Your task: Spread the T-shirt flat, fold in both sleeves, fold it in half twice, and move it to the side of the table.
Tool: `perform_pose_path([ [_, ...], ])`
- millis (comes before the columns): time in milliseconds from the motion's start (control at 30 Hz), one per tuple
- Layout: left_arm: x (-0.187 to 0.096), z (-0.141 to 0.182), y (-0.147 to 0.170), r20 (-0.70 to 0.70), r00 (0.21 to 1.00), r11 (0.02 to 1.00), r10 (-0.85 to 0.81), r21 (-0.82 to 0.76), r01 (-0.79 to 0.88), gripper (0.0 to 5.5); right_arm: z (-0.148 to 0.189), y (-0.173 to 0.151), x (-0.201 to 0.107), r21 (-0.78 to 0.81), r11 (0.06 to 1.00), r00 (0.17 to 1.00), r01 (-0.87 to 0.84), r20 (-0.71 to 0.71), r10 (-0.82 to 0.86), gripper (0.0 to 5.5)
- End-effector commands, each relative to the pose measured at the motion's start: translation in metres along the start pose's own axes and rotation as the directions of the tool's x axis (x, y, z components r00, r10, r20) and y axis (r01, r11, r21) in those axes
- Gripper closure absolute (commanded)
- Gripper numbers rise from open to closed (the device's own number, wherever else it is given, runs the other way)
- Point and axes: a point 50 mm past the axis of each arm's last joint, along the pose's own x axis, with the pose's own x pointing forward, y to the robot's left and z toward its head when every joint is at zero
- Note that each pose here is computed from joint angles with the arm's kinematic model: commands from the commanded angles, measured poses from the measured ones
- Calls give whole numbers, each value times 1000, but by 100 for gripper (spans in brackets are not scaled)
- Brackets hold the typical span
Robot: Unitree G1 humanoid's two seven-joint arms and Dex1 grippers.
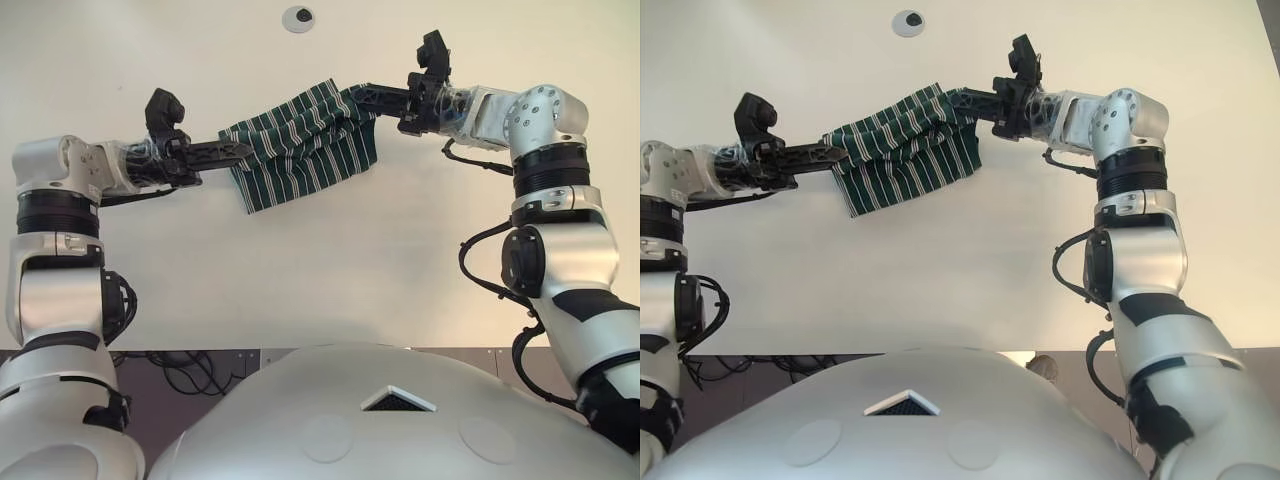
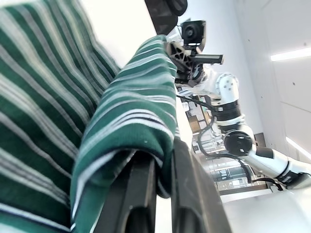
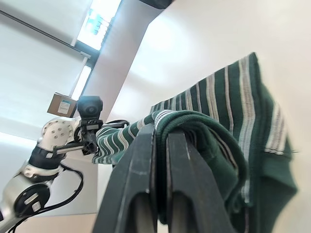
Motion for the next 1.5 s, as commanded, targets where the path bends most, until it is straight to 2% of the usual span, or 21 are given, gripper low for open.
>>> perform_pose_path([
  [33,8,-4,12,39,998,998,55,15,-55,538,-4,-3,17,-7,1000,1000,8,-7,-8,486],
  [233,16,5,16,170,985,998,39,32,-45,538,2,-8,19,-14,1000,997,5,74,-4,400],
  [367,15,7,26,249,963,994,99,10,-104,538,10,-11,21,1,999,983,36,179,-35,356],
  [400,15,6,29,260,957,991,126,10,-133,501,11,-13,21,9,999,978,45,204,-46,353],
  [500,15,8,43,359,905,973,229,-57,-224,463,24,-21,4,62,996,929,61,360,-80,353],
  [600,12,2,52,431,859,960,277,-155,-232,415,31,-28,-17,29,996,897,88,433,-91,353],
  [700,12,-1,56,502,817,953,283,-246,-179,366,9,-37,-17,-226,956,948,187,296,-115,353],
  [800,18,1,56,546,789,946,282,-297,-132,324,-23,-33,-2,-507,852,991,130,102,-91,353],
  [867,21,6,55,570,774,945,275,-311,-106,299,-36,-27,7,-583,809,997,74,34,-67,353],
  [967,22,14,51,609,748,942,263,-328,-64,254,-43,-18,13,-662,749,999,29,8,-31,353],
  [1067,22,25,46,675,698,945,240,-327,-9,254,-37,-7,13,-754,656,999,44,52,-8,353],
  [1167,18,38,36,714,669,965,207,-264,-17,254,-29,-7,12,-796,597,995,101,86,-55,353],
  [1300,6,61,1,729,679,994,85,-18,-105,254,-19,-7,-1,-835,535,992,127,98,-82,353],
  [1367,8,59,-17,671,741,990,18,90,-105,254,-22,-6,5,-855,508,994,103,69,-85,353],
  [1433,18,43,-33,508,861,960,12,235,-151,254,-30,-7,14,-877,474,995,75,31,-100,353],
  [1500,28,26,-39,311,947,893,85,398,-211,254,-29,-13,16,-898,425,987,110,50,-151,353],
])
